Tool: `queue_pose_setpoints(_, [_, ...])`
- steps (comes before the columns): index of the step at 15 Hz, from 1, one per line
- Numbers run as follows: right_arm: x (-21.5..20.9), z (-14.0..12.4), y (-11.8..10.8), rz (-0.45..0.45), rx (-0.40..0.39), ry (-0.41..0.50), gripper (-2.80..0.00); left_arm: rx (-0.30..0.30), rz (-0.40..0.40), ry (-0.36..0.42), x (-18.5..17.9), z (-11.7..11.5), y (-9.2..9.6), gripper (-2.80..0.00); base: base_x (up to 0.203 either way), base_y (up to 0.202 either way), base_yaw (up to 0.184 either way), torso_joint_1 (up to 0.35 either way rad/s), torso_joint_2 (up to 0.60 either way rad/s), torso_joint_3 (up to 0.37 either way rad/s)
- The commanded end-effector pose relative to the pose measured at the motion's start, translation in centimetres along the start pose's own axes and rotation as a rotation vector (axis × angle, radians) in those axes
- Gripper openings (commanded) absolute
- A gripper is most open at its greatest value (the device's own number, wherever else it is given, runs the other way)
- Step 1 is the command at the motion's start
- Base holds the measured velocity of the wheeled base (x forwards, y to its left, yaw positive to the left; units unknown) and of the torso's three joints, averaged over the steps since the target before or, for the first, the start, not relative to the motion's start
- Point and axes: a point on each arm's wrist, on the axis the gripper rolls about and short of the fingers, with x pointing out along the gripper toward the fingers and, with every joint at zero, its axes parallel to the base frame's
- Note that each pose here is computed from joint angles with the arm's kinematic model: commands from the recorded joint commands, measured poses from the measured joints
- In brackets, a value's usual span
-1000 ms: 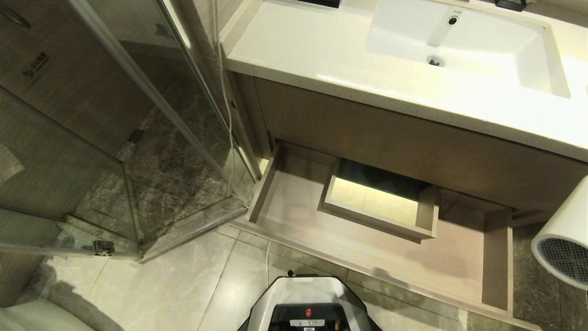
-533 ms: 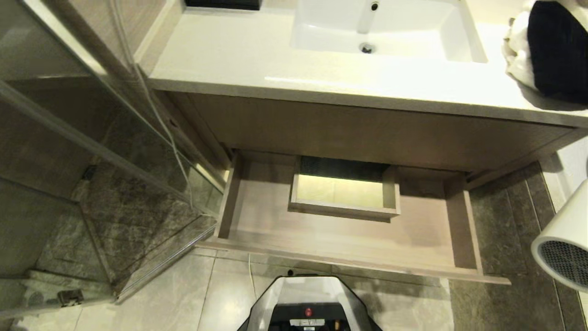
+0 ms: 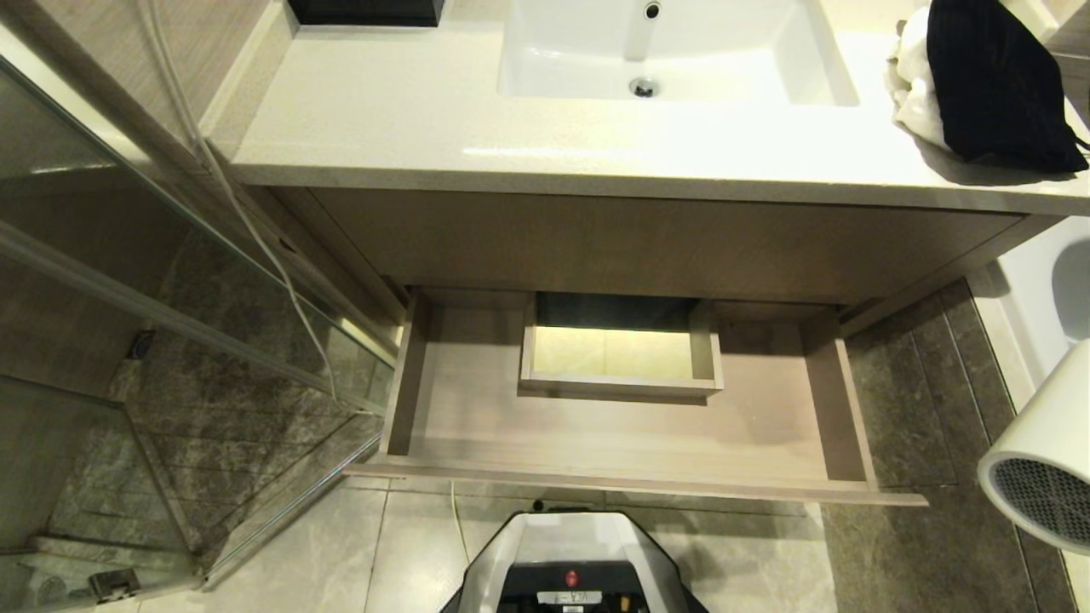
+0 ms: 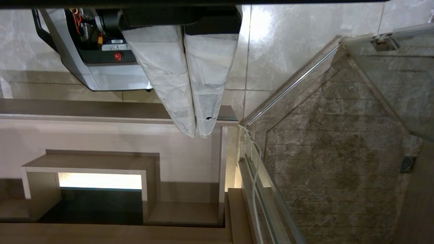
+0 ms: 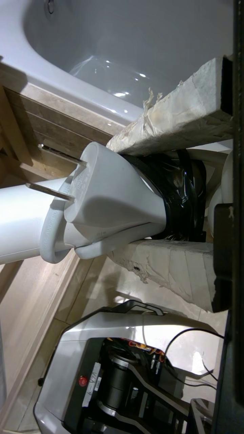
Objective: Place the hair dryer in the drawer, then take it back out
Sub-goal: Put it into the drawer
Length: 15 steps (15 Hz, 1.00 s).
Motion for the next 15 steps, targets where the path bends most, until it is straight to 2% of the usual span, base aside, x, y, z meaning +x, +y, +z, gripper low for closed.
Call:
queue_pose_setpoints(1, [0.13,-0.46,0.24,0.015,-0.005,0.030,-2.80,0.000,0.001,0.001,0.01,-0.04,0.00,-2.80,0.000,0.000,0.000,0.000,0.00,0.000])
queue_pose_setpoints(4, [0.27,-0.66,0.36,0.017,-0.007,0.029,-2.80,0.000,0.001,0.001,0.01,-0.04,0.00,-2.80,0.000,0.000,0.000,-0.039,0.10,0.052])
queue_pose_setpoints(15, [0.31,-1.11,0.59,0.019,-0.007,0.040,-2.80,0.000,0.001,0.001,0.01,-0.04,0.00,-2.80,0.000,0.000,0.000,-0.163,0.30,0.133])
